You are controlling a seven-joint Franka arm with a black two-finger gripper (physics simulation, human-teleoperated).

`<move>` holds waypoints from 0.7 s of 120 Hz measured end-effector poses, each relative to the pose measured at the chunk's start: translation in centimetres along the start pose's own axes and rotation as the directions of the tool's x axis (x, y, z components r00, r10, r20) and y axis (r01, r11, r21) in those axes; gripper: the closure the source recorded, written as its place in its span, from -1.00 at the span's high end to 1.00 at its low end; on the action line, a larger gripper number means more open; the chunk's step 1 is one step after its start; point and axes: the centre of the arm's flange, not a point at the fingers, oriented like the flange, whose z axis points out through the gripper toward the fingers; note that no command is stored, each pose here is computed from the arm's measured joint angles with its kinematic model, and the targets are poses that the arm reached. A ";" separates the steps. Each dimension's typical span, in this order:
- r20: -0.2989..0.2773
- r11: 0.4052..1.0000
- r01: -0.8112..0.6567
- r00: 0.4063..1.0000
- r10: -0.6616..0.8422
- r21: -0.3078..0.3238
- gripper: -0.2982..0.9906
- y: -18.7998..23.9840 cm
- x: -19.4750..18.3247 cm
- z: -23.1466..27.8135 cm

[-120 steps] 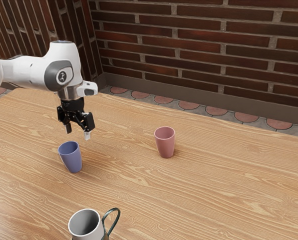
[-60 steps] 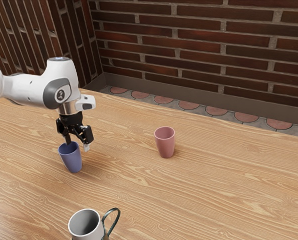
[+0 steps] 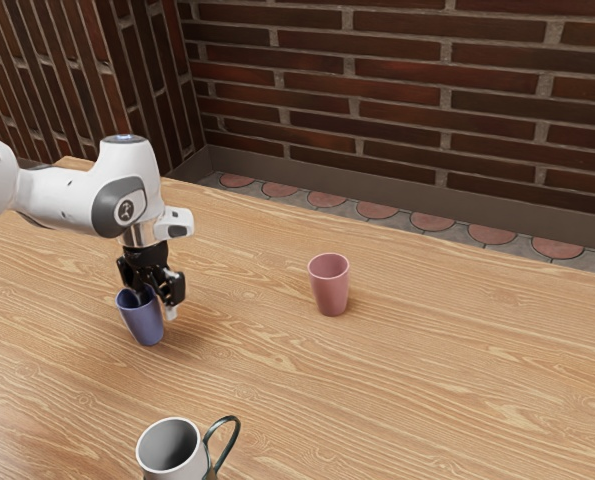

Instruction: Place the left cup onto the right cup

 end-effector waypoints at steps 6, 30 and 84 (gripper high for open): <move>0.000 1.000 0.000 1.000 0.000 0.002 -0.10 -0.1 0.0 0.2; 0.002 1.000 0.004 1.000 -0.005 0.005 -0.50 -0.2 0.1 0.6; -0.065 0.998 -0.004 0.998 0.008 0.063 -0.66 -0.7 2.2 -4.9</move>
